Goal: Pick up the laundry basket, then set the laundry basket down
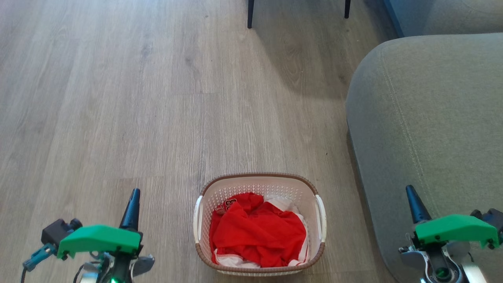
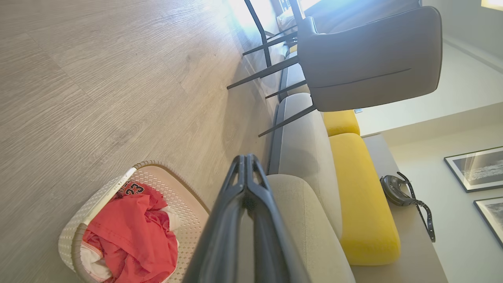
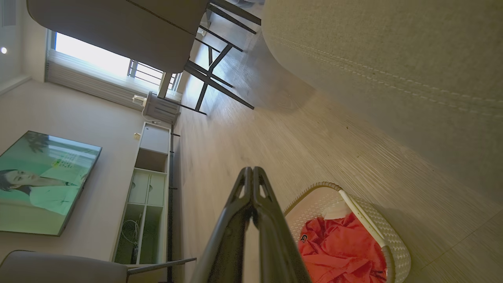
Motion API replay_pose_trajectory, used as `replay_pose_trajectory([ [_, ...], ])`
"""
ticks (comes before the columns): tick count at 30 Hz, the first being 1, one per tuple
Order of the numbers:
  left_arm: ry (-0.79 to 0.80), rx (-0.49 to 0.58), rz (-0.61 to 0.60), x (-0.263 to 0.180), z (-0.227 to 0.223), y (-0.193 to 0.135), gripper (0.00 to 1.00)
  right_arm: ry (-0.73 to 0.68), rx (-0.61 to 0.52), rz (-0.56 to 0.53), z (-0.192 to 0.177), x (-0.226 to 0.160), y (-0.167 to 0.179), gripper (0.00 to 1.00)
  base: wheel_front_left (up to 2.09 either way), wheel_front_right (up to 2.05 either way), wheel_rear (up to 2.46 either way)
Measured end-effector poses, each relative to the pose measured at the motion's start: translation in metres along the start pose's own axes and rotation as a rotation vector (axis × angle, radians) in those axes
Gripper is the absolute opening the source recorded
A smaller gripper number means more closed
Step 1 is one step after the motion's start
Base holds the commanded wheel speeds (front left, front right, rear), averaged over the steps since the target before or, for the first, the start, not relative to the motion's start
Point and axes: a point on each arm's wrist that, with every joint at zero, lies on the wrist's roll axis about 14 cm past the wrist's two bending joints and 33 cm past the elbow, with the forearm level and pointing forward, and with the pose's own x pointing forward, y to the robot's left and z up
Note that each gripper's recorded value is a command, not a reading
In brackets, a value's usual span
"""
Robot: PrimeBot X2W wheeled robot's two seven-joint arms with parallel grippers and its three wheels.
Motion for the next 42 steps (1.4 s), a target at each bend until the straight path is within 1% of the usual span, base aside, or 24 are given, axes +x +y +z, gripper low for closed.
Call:
replay_pose_trajectory([
  [6,0.002,-0.064,-0.021,0.004,0.003,-0.006,0.00,-0.001,0.065,-0.010,0.002,-0.001,-0.003,0.00,0.00,0.00,0.00],
  [29,-0.004,-0.304,-0.047,0.006,0.015,-0.006,0.00,-0.018,0.305,-0.014,0.013,-0.001,-0.006,0.00,0.00,0.00,0.00],
  [38,-0.017,-0.397,-0.083,0.009,0.024,-0.013,0.00,-0.026,0.401,-0.013,0.018,-0.003,-0.009,0.00,0.00,0.00,0.00],
  [40,-0.025,-0.432,-0.094,0.009,0.028,-0.013,0.00,-0.028,0.435,-0.011,0.020,-0.003,-0.009,0.00,0.00,0.00,0.00],
  [42,-0.024,-0.438,-0.095,0.009,0.028,-0.013,0.00,-0.030,0.441,-0.006,0.020,-0.002,-0.008,0.00,0.00,0.00,0.00],
])
